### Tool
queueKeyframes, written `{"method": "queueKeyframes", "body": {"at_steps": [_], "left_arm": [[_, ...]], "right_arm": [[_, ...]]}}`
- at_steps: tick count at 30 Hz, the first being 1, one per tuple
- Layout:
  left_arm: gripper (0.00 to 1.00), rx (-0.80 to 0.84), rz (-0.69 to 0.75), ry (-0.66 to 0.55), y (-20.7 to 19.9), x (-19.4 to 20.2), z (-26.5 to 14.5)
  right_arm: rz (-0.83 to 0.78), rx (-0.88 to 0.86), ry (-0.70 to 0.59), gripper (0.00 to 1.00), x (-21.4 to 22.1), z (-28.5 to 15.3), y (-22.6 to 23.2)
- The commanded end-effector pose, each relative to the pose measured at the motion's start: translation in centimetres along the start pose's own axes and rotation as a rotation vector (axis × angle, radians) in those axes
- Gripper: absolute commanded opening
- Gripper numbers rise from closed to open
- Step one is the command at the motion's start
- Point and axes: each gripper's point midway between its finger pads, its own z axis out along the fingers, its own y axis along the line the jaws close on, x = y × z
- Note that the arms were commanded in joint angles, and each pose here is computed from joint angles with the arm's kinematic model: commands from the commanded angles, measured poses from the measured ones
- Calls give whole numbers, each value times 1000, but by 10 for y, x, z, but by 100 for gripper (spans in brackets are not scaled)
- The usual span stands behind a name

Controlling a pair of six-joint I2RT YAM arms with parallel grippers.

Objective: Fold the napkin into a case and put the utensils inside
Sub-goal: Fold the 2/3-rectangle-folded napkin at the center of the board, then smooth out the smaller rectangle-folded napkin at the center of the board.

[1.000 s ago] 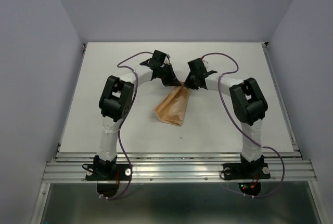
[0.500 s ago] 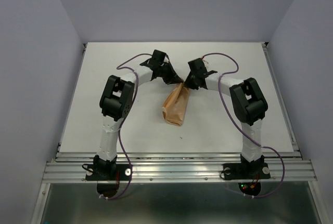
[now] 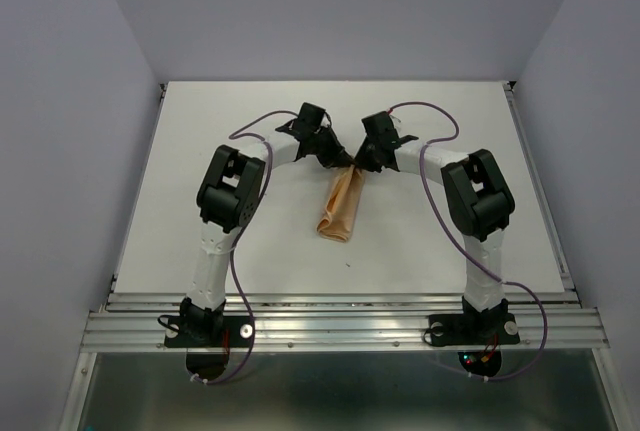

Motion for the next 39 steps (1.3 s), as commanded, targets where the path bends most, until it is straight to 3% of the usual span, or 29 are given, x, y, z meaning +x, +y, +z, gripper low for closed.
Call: {"method": "queueKeyframes", "body": {"at_steps": [1, 10, 15, 19, 20, 21, 22, 27, 28, 31, 39], "left_arm": [[0, -15, 1, 4, 11, 8, 9], [0, -65, 13, 8, 34, 12, 22], [0, -75, 20, 11, 40, 13, 24], [0, -74, 29, 11, 39, 14, 23], [0, -75, 30, 8, 40, 13, 22], [0, -74, 31, 9, 39, 14, 22], [0, -72, 33, 6, 37, 13, 21], [0, -75, 42, 1, 37, 14, 20], [0, -76, 42, 0, 37, 14, 20], [0, -79, 41, 1, 38, 16, 20], [0, -80, 45, -6, 36, 16, 18]], "right_arm": [[-13, 95, 105, 3, 35, 15, -31], [-10, 64, 64, 4, 19, -4, -19], [-4, 44, 3, 11, 2, -29, -13], [3, 37, -60, 29, -15, -57, -16], [6, 13, -83, 42, -22, -70, -12], [8, -2, -83, 48, -20, -76, -11], [11, -34, -90, 63, -17, -86, -12], [39, -195, -26, 86, 13, -102, -6], [40, -270, 34, 91, 28, -105, 2], [25, -288, 120, 95, 55, -100, 4], [43, -360, 202, 100, 82, -84, 9]]}}
